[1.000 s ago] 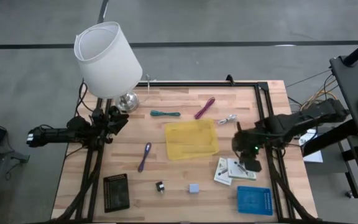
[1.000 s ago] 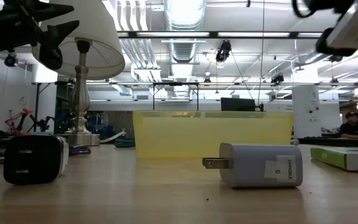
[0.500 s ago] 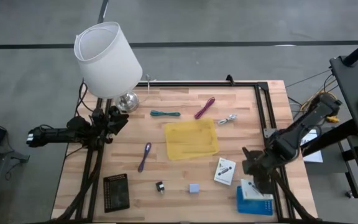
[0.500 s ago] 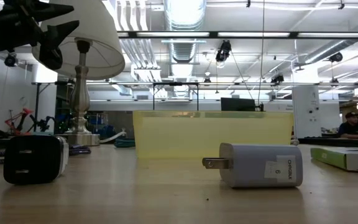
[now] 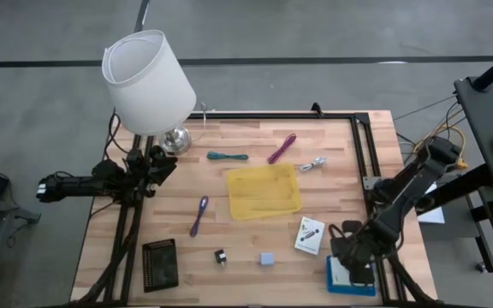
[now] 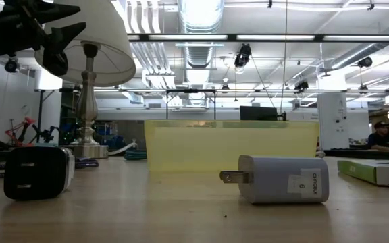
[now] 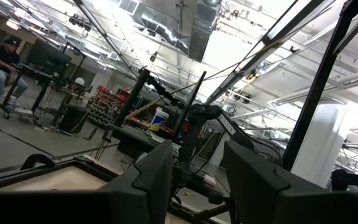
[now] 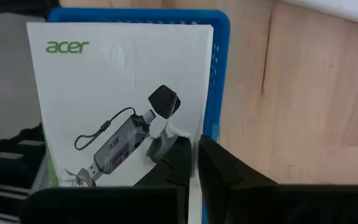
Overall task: Pick and place items into bin
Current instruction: Put the top card reader box into the blue bin
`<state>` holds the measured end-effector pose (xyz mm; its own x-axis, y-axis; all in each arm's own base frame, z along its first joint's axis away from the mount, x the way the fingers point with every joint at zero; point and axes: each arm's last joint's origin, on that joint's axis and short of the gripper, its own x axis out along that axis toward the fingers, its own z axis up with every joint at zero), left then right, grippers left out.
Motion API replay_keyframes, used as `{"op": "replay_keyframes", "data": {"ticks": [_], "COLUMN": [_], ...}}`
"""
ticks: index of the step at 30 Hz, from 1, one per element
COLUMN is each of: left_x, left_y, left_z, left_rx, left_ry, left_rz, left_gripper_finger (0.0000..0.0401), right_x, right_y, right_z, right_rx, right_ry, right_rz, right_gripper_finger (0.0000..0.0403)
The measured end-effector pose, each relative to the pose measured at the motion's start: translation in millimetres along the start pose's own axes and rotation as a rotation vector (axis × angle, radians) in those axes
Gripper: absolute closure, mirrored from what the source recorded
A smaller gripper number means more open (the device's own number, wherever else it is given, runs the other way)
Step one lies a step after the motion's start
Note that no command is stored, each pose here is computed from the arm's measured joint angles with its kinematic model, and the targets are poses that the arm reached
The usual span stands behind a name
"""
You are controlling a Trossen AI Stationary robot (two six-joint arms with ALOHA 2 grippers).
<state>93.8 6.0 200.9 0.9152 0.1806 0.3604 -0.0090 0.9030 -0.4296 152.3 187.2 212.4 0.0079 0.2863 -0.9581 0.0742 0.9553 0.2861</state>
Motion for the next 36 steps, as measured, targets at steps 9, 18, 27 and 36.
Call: {"op": "replay_keyframes", "data": {"ticks": [9,18,27,36], "left_x": [0.0,0.0,0.0,0.0], "left_y": [0.0,0.0,0.0,0.0], "left_z": [0.0,0.0,0.0,0.0], "left_rx": [0.0,0.0,0.0,0.0], "left_ry": [0.0,0.0,0.0,0.0], "left_rz": [0.0,0.0,0.0,0.0], "left_gripper_finger": [0.0271,0.0271,0.0271,0.0271], "right_x": [13.5,14.5,16.5,16.3], "right_y": [7.4,6.9,6.8,6.6], "right_z": [-4.5,-3.0,-2.6,-2.8], "right_rx": [-0.012,0.025,0.024,0.015], "right_ry": [0.029,-0.011,-0.005,-0.003], "right_rz": [-0.03,-0.058,-0.066,-0.067], "right_gripper_finger": [0.0394,0.0394,0.0385,0.0325]}}
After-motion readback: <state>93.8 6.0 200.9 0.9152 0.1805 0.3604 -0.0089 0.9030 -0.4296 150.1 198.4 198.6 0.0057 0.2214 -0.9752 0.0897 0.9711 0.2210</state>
